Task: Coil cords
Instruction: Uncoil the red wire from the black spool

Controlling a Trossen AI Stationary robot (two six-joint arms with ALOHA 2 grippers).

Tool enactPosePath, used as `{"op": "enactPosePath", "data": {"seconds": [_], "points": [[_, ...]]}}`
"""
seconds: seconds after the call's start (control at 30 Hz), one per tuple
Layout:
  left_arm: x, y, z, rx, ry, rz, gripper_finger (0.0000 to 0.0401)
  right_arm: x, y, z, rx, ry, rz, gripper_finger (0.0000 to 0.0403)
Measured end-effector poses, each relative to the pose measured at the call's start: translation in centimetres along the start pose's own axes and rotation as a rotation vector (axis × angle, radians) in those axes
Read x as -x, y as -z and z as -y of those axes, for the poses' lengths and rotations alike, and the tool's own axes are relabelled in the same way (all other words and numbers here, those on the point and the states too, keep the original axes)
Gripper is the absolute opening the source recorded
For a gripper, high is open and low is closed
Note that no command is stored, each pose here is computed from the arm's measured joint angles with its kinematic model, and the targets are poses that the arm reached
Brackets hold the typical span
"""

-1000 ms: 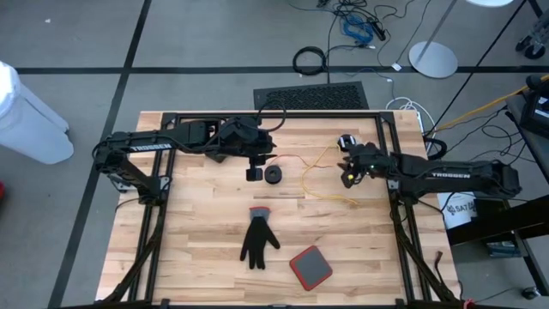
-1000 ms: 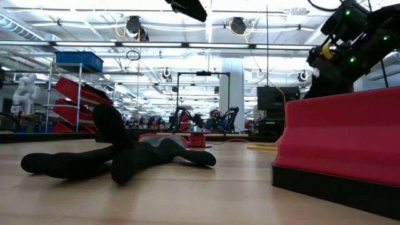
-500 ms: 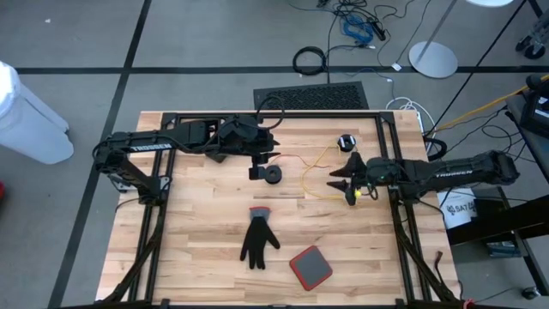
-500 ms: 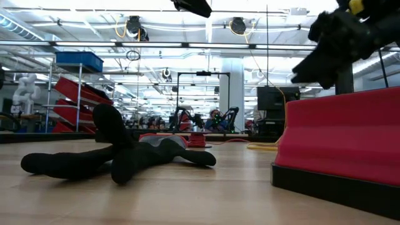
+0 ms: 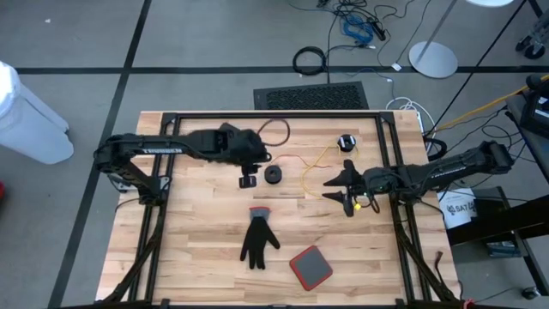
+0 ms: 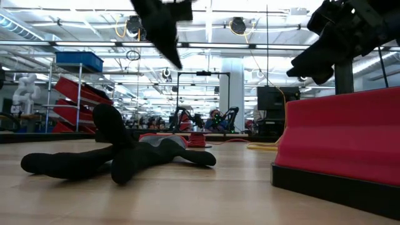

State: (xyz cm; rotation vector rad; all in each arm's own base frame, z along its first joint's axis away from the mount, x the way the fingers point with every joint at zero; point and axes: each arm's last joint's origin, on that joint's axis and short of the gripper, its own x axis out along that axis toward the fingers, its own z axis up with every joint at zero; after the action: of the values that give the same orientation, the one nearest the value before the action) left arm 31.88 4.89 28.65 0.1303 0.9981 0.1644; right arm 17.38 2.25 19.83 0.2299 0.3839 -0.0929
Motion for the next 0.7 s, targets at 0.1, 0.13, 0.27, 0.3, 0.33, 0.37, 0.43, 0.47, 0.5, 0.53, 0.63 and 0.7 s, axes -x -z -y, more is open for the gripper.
{"op": "enactPosePath", "data": {"seconds": [0.1,0.13,0.27,0.3,0.33,0.37,0.43,0.47,0.5,0.53,0.63,0.7], "points": [[-2.5,1.6,0.2,0.049,-0.007,0.031,0.0132,-0.7,0.1,-0.3,0.017,0.027,0.019,0.0171],[-3.3,2.1,0.3,0.064,-0.002,0.052,0.0132,-1.0,0.1,-0.4,0.022,0.031,0.024,0.0171],[-6.0,4.4,0.2,0.161,0.017,0.146,0.0132,-1.9,0.4,-0.6,0.037,0.042,0.022,0.0171],[-6.5,4.9,0.1,0.188,0.017,0.167,0.0132,-2.2,0.5,-0.6,0.037,0.043,0.019,0.0171],[-7.1,5.6,-0.1,0.220,0.011,0.187,0.0132,-2.5,0.6,-0.6,0.036,0.043,0.016,0.0171],[-7.5,6.3,-0.2,0.254,0.006,0.201,0.0132,-2.7,0.7,-0.7,0.035,0.044,0.013,0.0171],[-8.3,7.4,-0.4,0.331,-0.002,0.244,0.0132,-3.3,1.0,-0.7,0.035,0.046,0.008,0.0171],[-8.6,8.0,-0.6,0.371,-0.005,0.268,0.0132,-3.5,1.0,-0.7,0.034,0.046,0.009,0.0171],[-8.9,8.6,-0.6,0.410,-0.007,0.285,0.0132,-3.7,1.1,-0.8,0.033,0.046,0.008,0.0171],[-9.1,9.2,-0.7,0.447,-0.007,0.304,0.0132,-4.0,1.2,-0.8,0.033,0.047,0.007,0.0171],[-9.6,10.9,-0.8,0.571,0.026,0.389,0.0132,-4.6,1.4,-0.9,0.032,0.043,0.019,0.0171],[-9.9,12.1,-1.0,0.654,0.046,0.441,0.0132,-5.0,1.5,-0.9,0.033,0.040,0.030,0.0171]]}}
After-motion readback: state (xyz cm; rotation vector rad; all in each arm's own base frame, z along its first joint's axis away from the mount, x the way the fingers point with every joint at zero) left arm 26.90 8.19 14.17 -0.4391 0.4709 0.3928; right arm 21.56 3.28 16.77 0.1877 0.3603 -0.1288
